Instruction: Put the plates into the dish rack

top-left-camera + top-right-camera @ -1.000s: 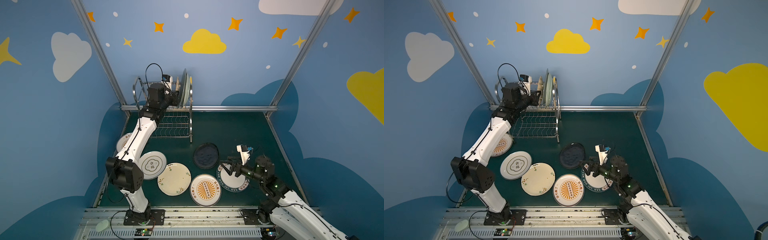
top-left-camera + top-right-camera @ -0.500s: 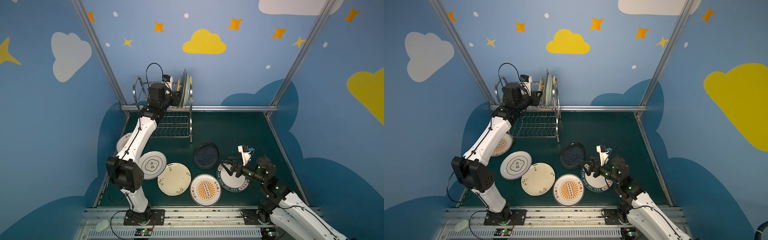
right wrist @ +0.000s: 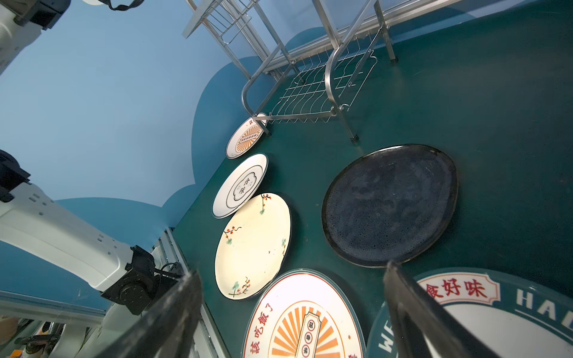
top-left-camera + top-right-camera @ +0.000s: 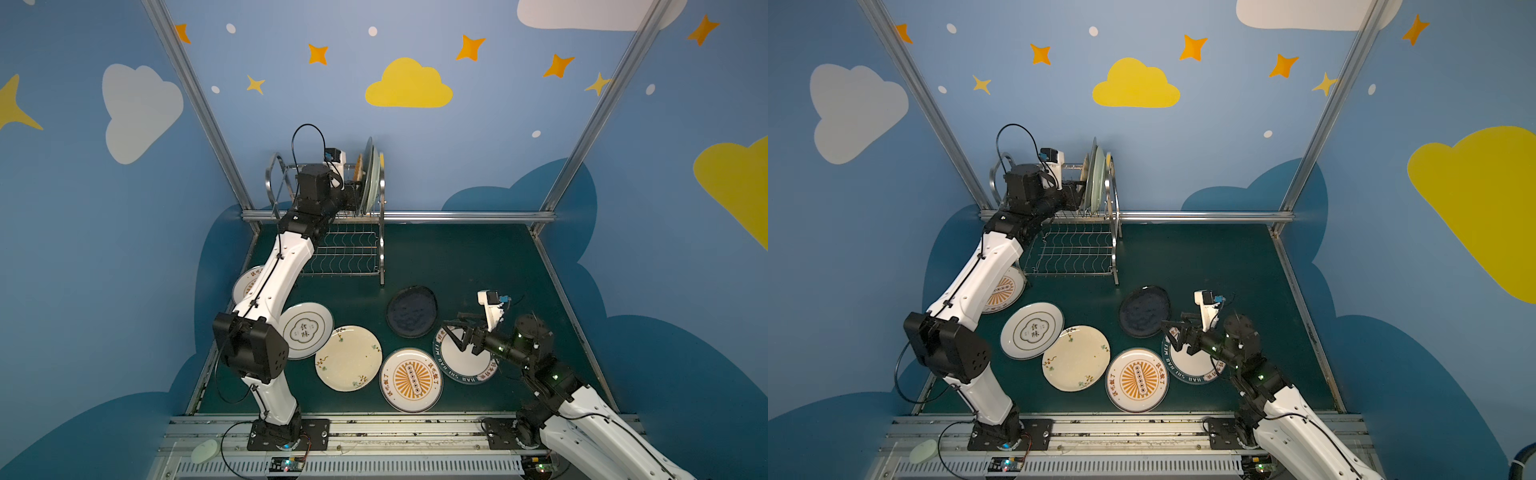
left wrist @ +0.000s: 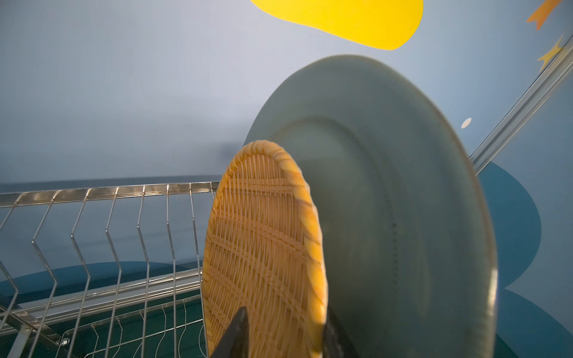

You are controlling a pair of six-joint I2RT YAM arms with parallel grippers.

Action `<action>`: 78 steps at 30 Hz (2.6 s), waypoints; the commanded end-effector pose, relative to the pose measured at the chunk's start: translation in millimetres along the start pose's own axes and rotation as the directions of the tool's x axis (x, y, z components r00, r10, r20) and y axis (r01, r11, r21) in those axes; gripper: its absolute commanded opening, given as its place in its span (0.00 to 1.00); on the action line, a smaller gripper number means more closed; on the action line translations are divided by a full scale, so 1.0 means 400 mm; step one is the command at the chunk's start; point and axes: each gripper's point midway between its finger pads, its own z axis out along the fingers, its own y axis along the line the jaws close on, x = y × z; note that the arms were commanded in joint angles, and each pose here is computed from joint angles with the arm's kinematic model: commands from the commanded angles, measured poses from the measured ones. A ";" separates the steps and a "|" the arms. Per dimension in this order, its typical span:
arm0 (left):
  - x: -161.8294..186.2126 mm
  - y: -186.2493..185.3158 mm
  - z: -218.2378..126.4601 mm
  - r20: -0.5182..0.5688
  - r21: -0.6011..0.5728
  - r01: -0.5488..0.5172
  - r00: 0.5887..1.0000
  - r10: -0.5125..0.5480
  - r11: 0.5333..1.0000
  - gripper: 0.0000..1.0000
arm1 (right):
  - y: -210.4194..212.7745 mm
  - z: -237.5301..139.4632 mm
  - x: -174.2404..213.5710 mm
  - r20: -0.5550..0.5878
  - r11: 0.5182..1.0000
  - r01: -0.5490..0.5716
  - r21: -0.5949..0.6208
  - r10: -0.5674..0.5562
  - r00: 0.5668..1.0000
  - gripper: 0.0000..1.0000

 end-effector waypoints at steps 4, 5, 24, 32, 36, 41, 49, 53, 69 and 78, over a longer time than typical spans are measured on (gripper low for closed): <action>-0.049 -0.027 -0.015 0.039 0.057 0.028 0.999 -0.030 0.998 0.38 | 0.001 -0.003 -0.001 0.016 1.000 0.011 -0.004 -0.011 1.000 0.92; -0.052 -0.028 -0.016 0.041 0.060 0.032 0.999 -0.034 0.998 0.38 | 0.001 -0.003 0.000 0.015 1.000 0.010 -0.004 -0.010 1.000 0.92; -0.194 -0.044 -0.143 0.149 0.189 0.160 0.971 -0.189 0.969 0.38 | 0.018 -0.013 -0.019 0.048 0.998 0.051 -0.024 -0.050 0.998 0.92; -0.240 -0.060 -0.251 0.206 0.234 0.207 0.944 -0.256 0.950 0.40 | 0.023 -0.008 -0.030 0.048 0.997 0.069 -0.024 -0.068 0.997 0.92; -0.230 -0.073 -0.318 0.228 0.259 0.252 0.922 -0.312 0.932 0.47 | 0.017 -0.009 -0.035 0.048 0.998 0.069 -0.004 -0.069 0.996 0.92; -0.174 -0.085 -0.385 0.203 0.283 0.322 0.901 -0.384 0.904 0.68 | 0.006 -0.006 -0.030 0.031 0.997 0.072 0.018 -0.072 0.997 0.92; -0.038 -0.103 -0.478 0.139 0.341 0.435 0.853 -0.503 0.833 1.00 | -0.006 0.006 -0.015 -0.012 0.998 0.050 0.037 -0.050 0.999 0.92; 0.034 -0.104 -0.517 0.095 0.338 0.495 0.828 -0.553 0.800 1.00 | -0.020 0.007 -0.005 -0.028 0.997 0.044 0.061 -0.042 0.999 0.92; 0.441 -0.209 -0.602 -0.374 0.323 0.555 0.819 -0.436 0.766 1.00 | -0.167 -0.041 0.083 -0.106 0.919 -0.127 0.373 0.179 0.978 0.93; 0.527 -0.222 -0.623 -0.433 0.334 0.548 0.812 -0.391 0.767 1.00 | -0.292 -0.138 0.147 0.049 0.750 -0.362 0.553 0.404 0.913 0.92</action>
